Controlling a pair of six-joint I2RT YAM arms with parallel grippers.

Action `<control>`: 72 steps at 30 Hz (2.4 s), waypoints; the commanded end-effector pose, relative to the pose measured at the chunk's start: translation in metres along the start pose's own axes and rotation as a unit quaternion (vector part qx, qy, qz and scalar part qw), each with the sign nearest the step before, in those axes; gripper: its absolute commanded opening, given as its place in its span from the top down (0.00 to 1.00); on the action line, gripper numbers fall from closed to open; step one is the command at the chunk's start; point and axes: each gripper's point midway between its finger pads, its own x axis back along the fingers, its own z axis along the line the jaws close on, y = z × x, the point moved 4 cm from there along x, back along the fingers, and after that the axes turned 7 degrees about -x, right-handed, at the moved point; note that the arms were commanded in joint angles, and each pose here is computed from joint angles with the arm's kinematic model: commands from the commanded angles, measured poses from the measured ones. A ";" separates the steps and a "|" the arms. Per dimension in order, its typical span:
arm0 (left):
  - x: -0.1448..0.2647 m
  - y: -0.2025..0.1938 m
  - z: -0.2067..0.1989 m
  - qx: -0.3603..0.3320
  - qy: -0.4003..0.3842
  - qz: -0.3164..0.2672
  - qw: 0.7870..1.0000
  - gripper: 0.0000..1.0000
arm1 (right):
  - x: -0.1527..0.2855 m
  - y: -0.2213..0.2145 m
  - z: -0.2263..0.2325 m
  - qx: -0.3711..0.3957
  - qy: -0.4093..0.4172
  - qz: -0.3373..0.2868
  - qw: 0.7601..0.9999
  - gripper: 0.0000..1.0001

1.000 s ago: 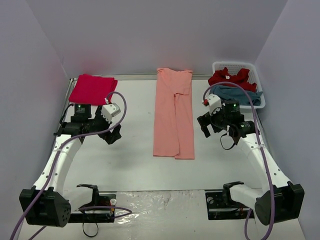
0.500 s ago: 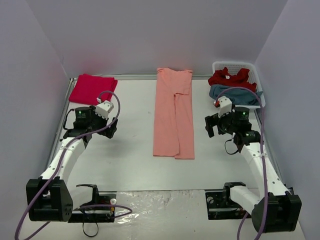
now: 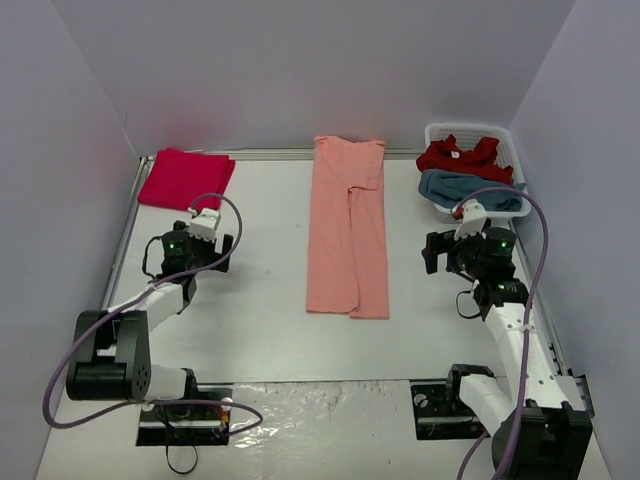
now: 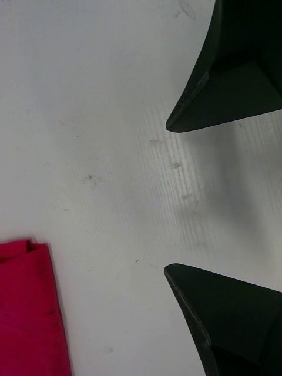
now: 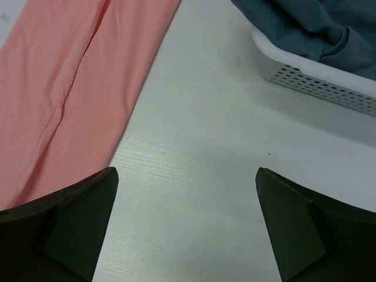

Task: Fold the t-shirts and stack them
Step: Grab the bottom of the folded rectangular tshirt with both arms

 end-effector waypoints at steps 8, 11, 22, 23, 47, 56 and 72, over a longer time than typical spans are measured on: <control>-0.021 0.011 0.028 0.025 0.104 -0.085 0.991 0.06 | -0.003 -0.003 -0.009 -0.030 0.030 -0.024 0.999 0.00; -0.015 0.004 0.024 0.022 0.109 -0.106 0.988 0.06 | -0.004 -0.004 -0.010 -0.042 0.041 -0.022 0.998 0.00; -0.012 -0.006 0.019 0.019 0.109 -0.130 0.985 0.06 | -0.005 0.002 -0.021 -0.064 0.008 -0.041 0.997 0.00; -0.013 -0.006 0.018 0.017 0.108 -0.132 0.985 0.06 | -0.006 0.002 -0.020 -0.071 0.011 -0.044 0.996 0.00; -0.018 -0.010 0.040 0.056 0.147 -0.098 0.983 0.06 | -0.079 -0.004 -0.052 -0.037 -0.002 -0.245 0.969 0.00; -0.018 -0.011 0.040 0.057 0.147 -0.097 0.983 0.06 | -0.099 -0.013 -0.047 -0.029 -0.035 -0.213 0.976 0.00; -0.018 -0.011 0.040 0.058 0.148 -0.097 0.982 0.06 | -0.105 -0.021 -0.042 -0.025 -0.072 -0.216 0.973 0.00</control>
